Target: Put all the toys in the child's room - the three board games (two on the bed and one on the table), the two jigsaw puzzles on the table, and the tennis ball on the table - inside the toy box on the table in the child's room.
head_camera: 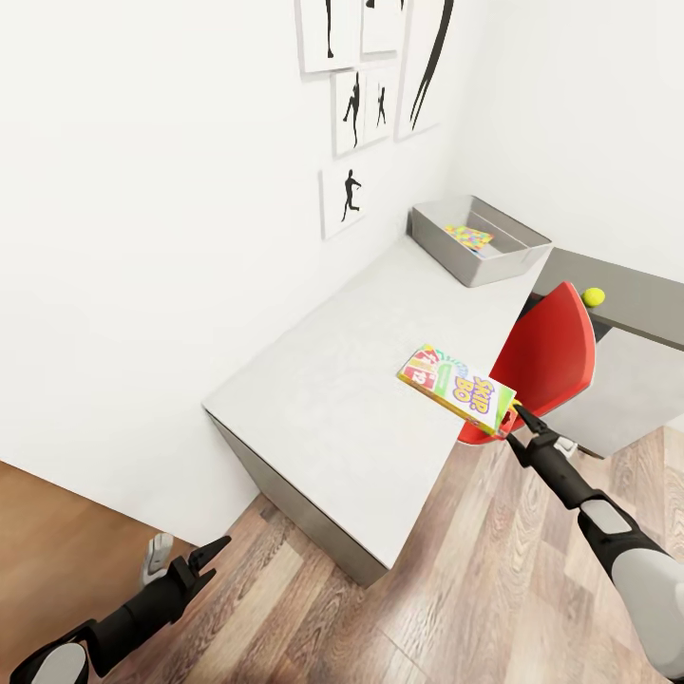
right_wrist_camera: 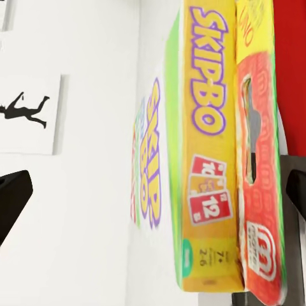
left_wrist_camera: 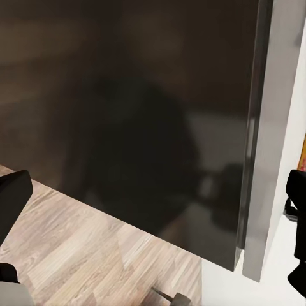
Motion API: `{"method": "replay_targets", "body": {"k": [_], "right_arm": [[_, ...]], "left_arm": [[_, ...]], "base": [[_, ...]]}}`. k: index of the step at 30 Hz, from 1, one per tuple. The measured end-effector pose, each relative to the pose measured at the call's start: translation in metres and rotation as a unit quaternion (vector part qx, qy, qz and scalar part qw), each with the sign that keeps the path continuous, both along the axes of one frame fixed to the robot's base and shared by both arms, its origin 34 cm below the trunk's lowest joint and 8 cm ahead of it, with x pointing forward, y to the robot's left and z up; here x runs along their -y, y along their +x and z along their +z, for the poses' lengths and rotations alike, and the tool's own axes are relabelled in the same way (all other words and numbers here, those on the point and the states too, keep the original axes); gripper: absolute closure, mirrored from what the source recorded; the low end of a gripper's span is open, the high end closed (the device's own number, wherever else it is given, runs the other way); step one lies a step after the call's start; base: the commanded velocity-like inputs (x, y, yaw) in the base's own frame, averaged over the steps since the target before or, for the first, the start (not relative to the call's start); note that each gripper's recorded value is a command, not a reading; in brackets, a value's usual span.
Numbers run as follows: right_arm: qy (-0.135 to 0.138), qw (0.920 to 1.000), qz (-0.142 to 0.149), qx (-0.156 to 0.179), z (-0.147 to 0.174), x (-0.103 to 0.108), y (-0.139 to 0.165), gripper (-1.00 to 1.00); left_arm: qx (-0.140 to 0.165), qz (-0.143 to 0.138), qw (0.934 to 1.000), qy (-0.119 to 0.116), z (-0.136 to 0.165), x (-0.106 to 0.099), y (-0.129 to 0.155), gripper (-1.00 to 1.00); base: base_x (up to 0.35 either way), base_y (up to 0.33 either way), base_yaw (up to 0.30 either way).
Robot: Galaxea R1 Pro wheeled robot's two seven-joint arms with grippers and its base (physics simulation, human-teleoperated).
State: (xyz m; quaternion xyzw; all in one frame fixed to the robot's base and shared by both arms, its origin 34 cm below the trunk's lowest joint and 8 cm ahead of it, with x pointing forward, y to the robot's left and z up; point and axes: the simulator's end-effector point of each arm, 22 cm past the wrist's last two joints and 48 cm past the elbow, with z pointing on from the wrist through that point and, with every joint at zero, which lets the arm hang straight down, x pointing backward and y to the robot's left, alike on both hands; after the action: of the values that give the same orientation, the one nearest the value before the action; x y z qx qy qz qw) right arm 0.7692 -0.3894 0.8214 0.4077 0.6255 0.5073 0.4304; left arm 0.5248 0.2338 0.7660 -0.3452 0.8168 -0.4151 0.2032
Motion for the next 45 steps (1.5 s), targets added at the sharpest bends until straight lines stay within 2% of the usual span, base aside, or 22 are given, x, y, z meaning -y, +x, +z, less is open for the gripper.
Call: {"method": "replay_targets", "body": {"k": [32, 33, 45], "right_arm": [[-0.004, 0.9998, 0.013, 0.013, 0.008, -0.014, 0.007, -1.0], [-0.004, 0.9998, 0.015, 0.012, 0.007, -0.015, 0.007, 1.0], [-0.011, 0.999, 0.041, 0.012, 0.006, -0.029, 0.006, 1.0]], "left_arm": [[0.002, 0.0, 1.0, -0.001, 0.001, 0.0, 0.001, -1.0], [0.002, 0.0, 1.0, -0.001, 0.001, 0.0, 0.001, -1.0], [0.002, -0.001, 1.0, -0.001, 0.001, 0.0, 0.001, -1.0]], "base": [[0.0, 0.0, 0.0], [0.0, 0.0, 0.0], [0.0, 0.0, 0.0]]}}
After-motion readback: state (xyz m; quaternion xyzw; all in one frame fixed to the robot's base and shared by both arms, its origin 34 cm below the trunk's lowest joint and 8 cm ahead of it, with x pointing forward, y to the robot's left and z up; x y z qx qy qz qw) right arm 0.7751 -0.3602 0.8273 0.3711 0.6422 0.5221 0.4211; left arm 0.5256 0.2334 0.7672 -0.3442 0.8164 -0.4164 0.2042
